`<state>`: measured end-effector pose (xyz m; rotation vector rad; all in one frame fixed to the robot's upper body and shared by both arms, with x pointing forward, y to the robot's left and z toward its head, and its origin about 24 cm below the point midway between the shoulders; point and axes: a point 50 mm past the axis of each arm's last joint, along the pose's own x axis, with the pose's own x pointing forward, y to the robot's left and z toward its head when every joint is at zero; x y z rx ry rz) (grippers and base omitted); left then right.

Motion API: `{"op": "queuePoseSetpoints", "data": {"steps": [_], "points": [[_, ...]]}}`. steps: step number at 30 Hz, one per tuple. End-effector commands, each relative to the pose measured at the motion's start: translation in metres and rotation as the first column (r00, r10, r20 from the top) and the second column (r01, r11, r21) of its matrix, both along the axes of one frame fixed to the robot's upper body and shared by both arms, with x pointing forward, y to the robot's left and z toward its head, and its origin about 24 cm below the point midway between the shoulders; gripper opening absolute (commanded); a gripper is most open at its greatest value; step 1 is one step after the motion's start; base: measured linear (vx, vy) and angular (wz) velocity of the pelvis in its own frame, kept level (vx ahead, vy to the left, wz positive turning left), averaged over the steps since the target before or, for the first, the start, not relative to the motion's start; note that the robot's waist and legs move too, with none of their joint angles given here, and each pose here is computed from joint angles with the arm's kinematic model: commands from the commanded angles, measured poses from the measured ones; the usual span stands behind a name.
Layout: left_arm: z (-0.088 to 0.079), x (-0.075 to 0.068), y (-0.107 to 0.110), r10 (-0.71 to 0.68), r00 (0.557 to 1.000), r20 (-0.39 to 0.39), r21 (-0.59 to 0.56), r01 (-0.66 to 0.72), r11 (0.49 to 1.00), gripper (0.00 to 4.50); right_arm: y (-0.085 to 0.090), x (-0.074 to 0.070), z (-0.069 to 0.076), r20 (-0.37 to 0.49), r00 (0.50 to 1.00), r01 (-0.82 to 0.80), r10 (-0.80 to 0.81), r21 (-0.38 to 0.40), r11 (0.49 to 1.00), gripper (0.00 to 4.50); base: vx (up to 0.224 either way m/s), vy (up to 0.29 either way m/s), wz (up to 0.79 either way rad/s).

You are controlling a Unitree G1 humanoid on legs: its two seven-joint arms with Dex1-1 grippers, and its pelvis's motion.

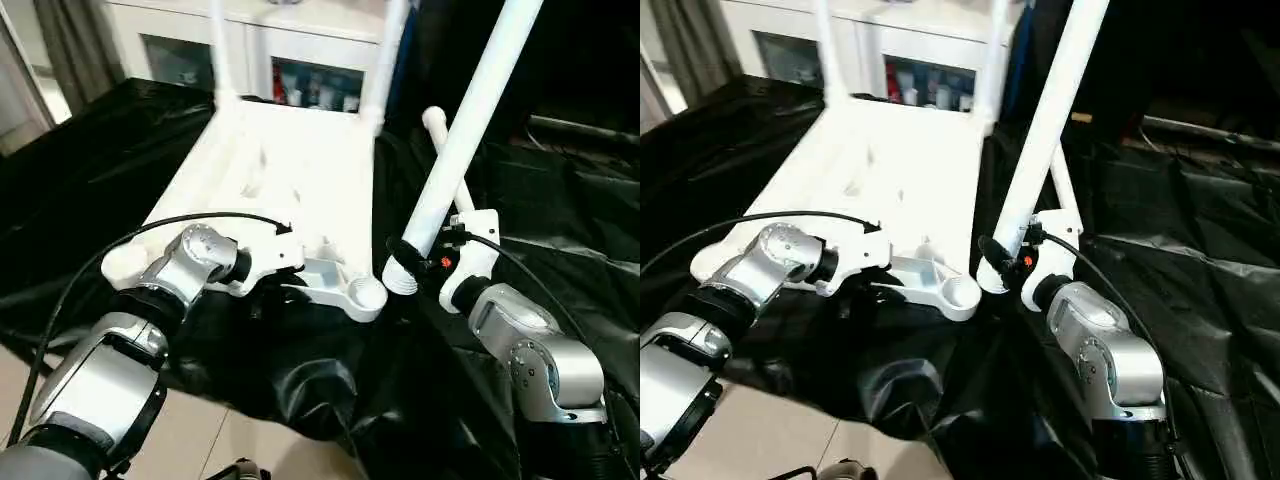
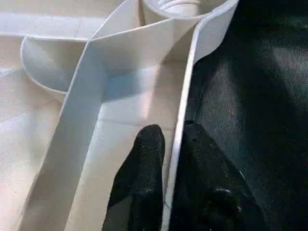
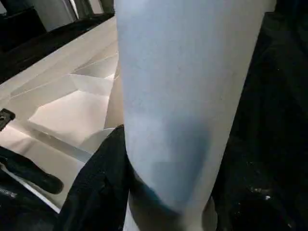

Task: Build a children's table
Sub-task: Rotate table base

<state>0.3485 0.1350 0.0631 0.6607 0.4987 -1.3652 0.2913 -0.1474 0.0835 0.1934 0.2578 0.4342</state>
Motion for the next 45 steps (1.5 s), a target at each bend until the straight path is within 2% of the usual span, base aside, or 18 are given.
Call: {"op": "queuePoseSetpoints", "data": {"steps": [1, 6, 8, 9, 13, 15, 18, 21, 22, 24, 25, 32, 38, 45], "points": [[0.007, 0.002, -0.002, -0.007, 1.0, 0.012, -0.036, 0.008, 0.999, 0.45, 0.0, -0.002, 0.004, 0.01, 1.0, -0.012, 0.012, -0.001, 1.0, 1.89, 0.0, 0.0, 0.0], [0.005, 0.0, 0.003, 0.036, 0.999, -0.007, -0.064, -0.037, 0.997, 0.21, 0.003, -0.003, 0.004, 0.005, 1.0, -0.03, 0.03, 0.007, 1.0, 1.89, 0.0, 0.0, 0.0], [0.001, 0.001, 0.01, 0.127, 0.992, 0.022, -0.033, -0.126, 0.991, 0.1, 0.004, -0.002, 0.005, 0.004, 0.999, -0.041, 0.041, 0.01, 0.999, 1.89, 0.0, 0.0, 0.0], [0.0, 0.002, 0.011, 0.186, 0.982, 0.041, -0.064, -0.183, 0.981, 0.06, 0.004, -0.001, 0.005, 0.003, 0.999, -0.046, 0.045, 0.01, 0.999, 1.89, 0.0, 0.0, 0.0], [-0.003, -0.005, 0.004, 0.372, 0.928, -0.004, -0.14, -0.369, 0.919, 0.0, 0.003, 0.003, 0.003, 0.0, 0.999, -0.05, 0.05, 0.004, 0.999, 1.89, 0.0, 0.0, 0.0], [-0.003, -0.007, 0.001, 0.386, 0.923, -0.001, -0.151, -0.382, 0.912, 0.0, 0.004, 0.004, 0.004, 0.002, 0.999, -0.053, 0.053, 0.006, 0.999, 1.89, 0.0, 0.0, 0.0], [0.001, -0.014, -0.008, 0.36, 0.932, 0.029, -0.198, -0.348, 0.916, 0.0, 0.005, 0.006, 0.005, 0.007, 0.998, -0.061, 0.061, 0.009, 0.998, 1.89, 0.0, 0.0, 0.0], [0.005, -0.029, -0.023, 0.217, 0.971, 0.096, -0.234, -0.19, 0.954, 0.0, 0.007, 0.007, 0.005, 0.007, 0.997, -0.072, 0.072, 0.008, 0.997, 1.89, 0.0, 0.0, 0.0], [0.006, -0.036, -0.029, 0.142, 0.978, 0.154, -0.217, -0.107, 0.97, 0.0, 0.007, 0.007, 0.005, 0.005, 0.997, -0.077, 0.077, 0.007, 0.997, 1.89, 0.0, 0.0, 0.0], [0.007, -0.041, -0.032, 0.119, 0.979, 0.167, -0.211, -0.082, 0.974, 0.0, 0.007, 0.006, 0.005, 0.005, 0.997, -0.078, 0.078, 0.007, 0.997, 1.89, 0.0, 0.0, 0.0], [0.007, -0.044, -0.034, 0.104, 0.983, 0.153, -0.207, -0.071, 0.976, 0.3, 0.007, 0.006, 0.005, 0.004, 0.997, -0.079, 0.079, 0.006, 0.997, 1.89, 0.0, 0.0, 0.0], [0.01, -0.043, -0.034, 0.139, 0.984, 0.115, -0.217, -0.112, 0.97, 1.05, 0.005, 0.005, 0.006, 0.002, 0.997, -0.076, 0.076, 0.005, 0.997, 1.89, 0.0, 0.0, 0.0], [0.007, -0.038, -0.031, 0.153, 0.979, 0.131, -0.168, -0.13, 0.977, 1.06, 0.006, 0.005, 0.006, 0.002, 0.997, -0.079, 0.079, 0.003, 0.997, 1.89, 0.0, 0.0, 0.0], [0.005, -0.037, -0.029, 0.202, 0.976, 0.084, -0.156, -0.187, 0.97, 1.06, 0.006, 0.005, 0.007, 0.004, 0.997, -0.077, 0.077, 0.003, 0.997, 1.89, 0.0, 0.0, 0.0]]}}
